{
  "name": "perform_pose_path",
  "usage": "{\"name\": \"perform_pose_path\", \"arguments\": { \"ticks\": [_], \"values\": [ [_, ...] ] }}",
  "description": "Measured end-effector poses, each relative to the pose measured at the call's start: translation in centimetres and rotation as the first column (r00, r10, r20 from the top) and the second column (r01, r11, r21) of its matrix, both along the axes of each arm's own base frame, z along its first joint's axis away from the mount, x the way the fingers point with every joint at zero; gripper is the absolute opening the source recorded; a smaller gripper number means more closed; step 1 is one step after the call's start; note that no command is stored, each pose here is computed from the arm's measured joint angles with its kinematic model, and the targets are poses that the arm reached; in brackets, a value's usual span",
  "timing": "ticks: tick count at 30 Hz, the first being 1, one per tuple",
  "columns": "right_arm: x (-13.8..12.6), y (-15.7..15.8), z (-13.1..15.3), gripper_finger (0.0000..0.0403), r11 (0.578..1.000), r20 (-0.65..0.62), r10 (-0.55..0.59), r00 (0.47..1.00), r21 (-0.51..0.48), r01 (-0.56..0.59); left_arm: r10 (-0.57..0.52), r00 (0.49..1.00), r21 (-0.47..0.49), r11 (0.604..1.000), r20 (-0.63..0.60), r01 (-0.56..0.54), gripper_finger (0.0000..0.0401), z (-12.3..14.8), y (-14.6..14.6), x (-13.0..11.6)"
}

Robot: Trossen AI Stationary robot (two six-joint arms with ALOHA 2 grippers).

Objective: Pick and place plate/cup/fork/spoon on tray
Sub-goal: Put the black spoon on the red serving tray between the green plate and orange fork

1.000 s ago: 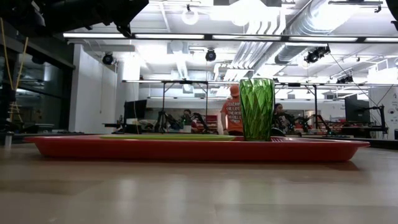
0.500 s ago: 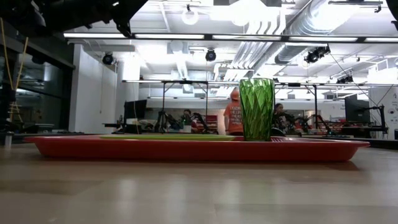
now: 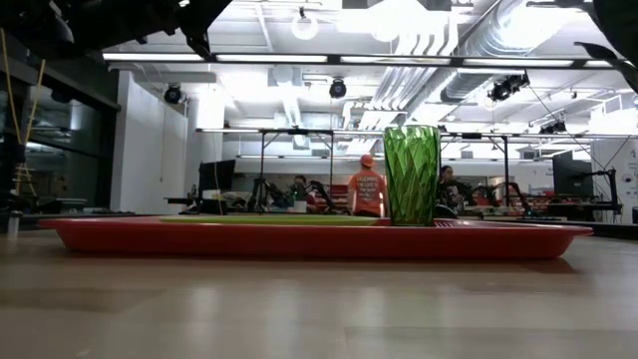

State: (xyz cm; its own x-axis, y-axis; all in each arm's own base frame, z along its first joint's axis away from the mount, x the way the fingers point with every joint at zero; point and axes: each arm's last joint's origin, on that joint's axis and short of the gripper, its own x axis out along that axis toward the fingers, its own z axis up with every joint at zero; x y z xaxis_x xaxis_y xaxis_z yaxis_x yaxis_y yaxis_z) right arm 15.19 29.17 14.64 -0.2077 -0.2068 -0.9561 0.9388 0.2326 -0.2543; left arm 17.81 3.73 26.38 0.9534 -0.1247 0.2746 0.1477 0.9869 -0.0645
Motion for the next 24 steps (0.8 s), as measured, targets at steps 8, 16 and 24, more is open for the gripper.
{"name": "perform_pose_path", "arguments": {
  "ticks": [8, 16, 24],
  "values": [
    [-0.2, -0.6, -1.3, 0.0204, 1.0, -0.013, -0.016, 1.0, 0.022, 0.016, -0.011, 1.0, -0.026, 1.0, -0.008, 0.011, 0.0142, 0.0, 0.0, 0.0],
    [0.2, -1.1, -1.9, 0.0159, 0.999, -0.008, -0.03, 1.0, 0.031, 0.031, -0.015, 1.0, -0.035, 0.999, -0.011, 0.014, 0.0142, -0.1, 0.0, 0.0],
    [0.5, -1.2, -2.3, 0.0052, 0.998, 0.017, -0.021, 1.0, 0.06, 0.02, -0.019, 1.0, -0.051, 0.999, -0.013, 0.018, 0.0142, -0.1, 0.0, 0.0]
  ]
}}
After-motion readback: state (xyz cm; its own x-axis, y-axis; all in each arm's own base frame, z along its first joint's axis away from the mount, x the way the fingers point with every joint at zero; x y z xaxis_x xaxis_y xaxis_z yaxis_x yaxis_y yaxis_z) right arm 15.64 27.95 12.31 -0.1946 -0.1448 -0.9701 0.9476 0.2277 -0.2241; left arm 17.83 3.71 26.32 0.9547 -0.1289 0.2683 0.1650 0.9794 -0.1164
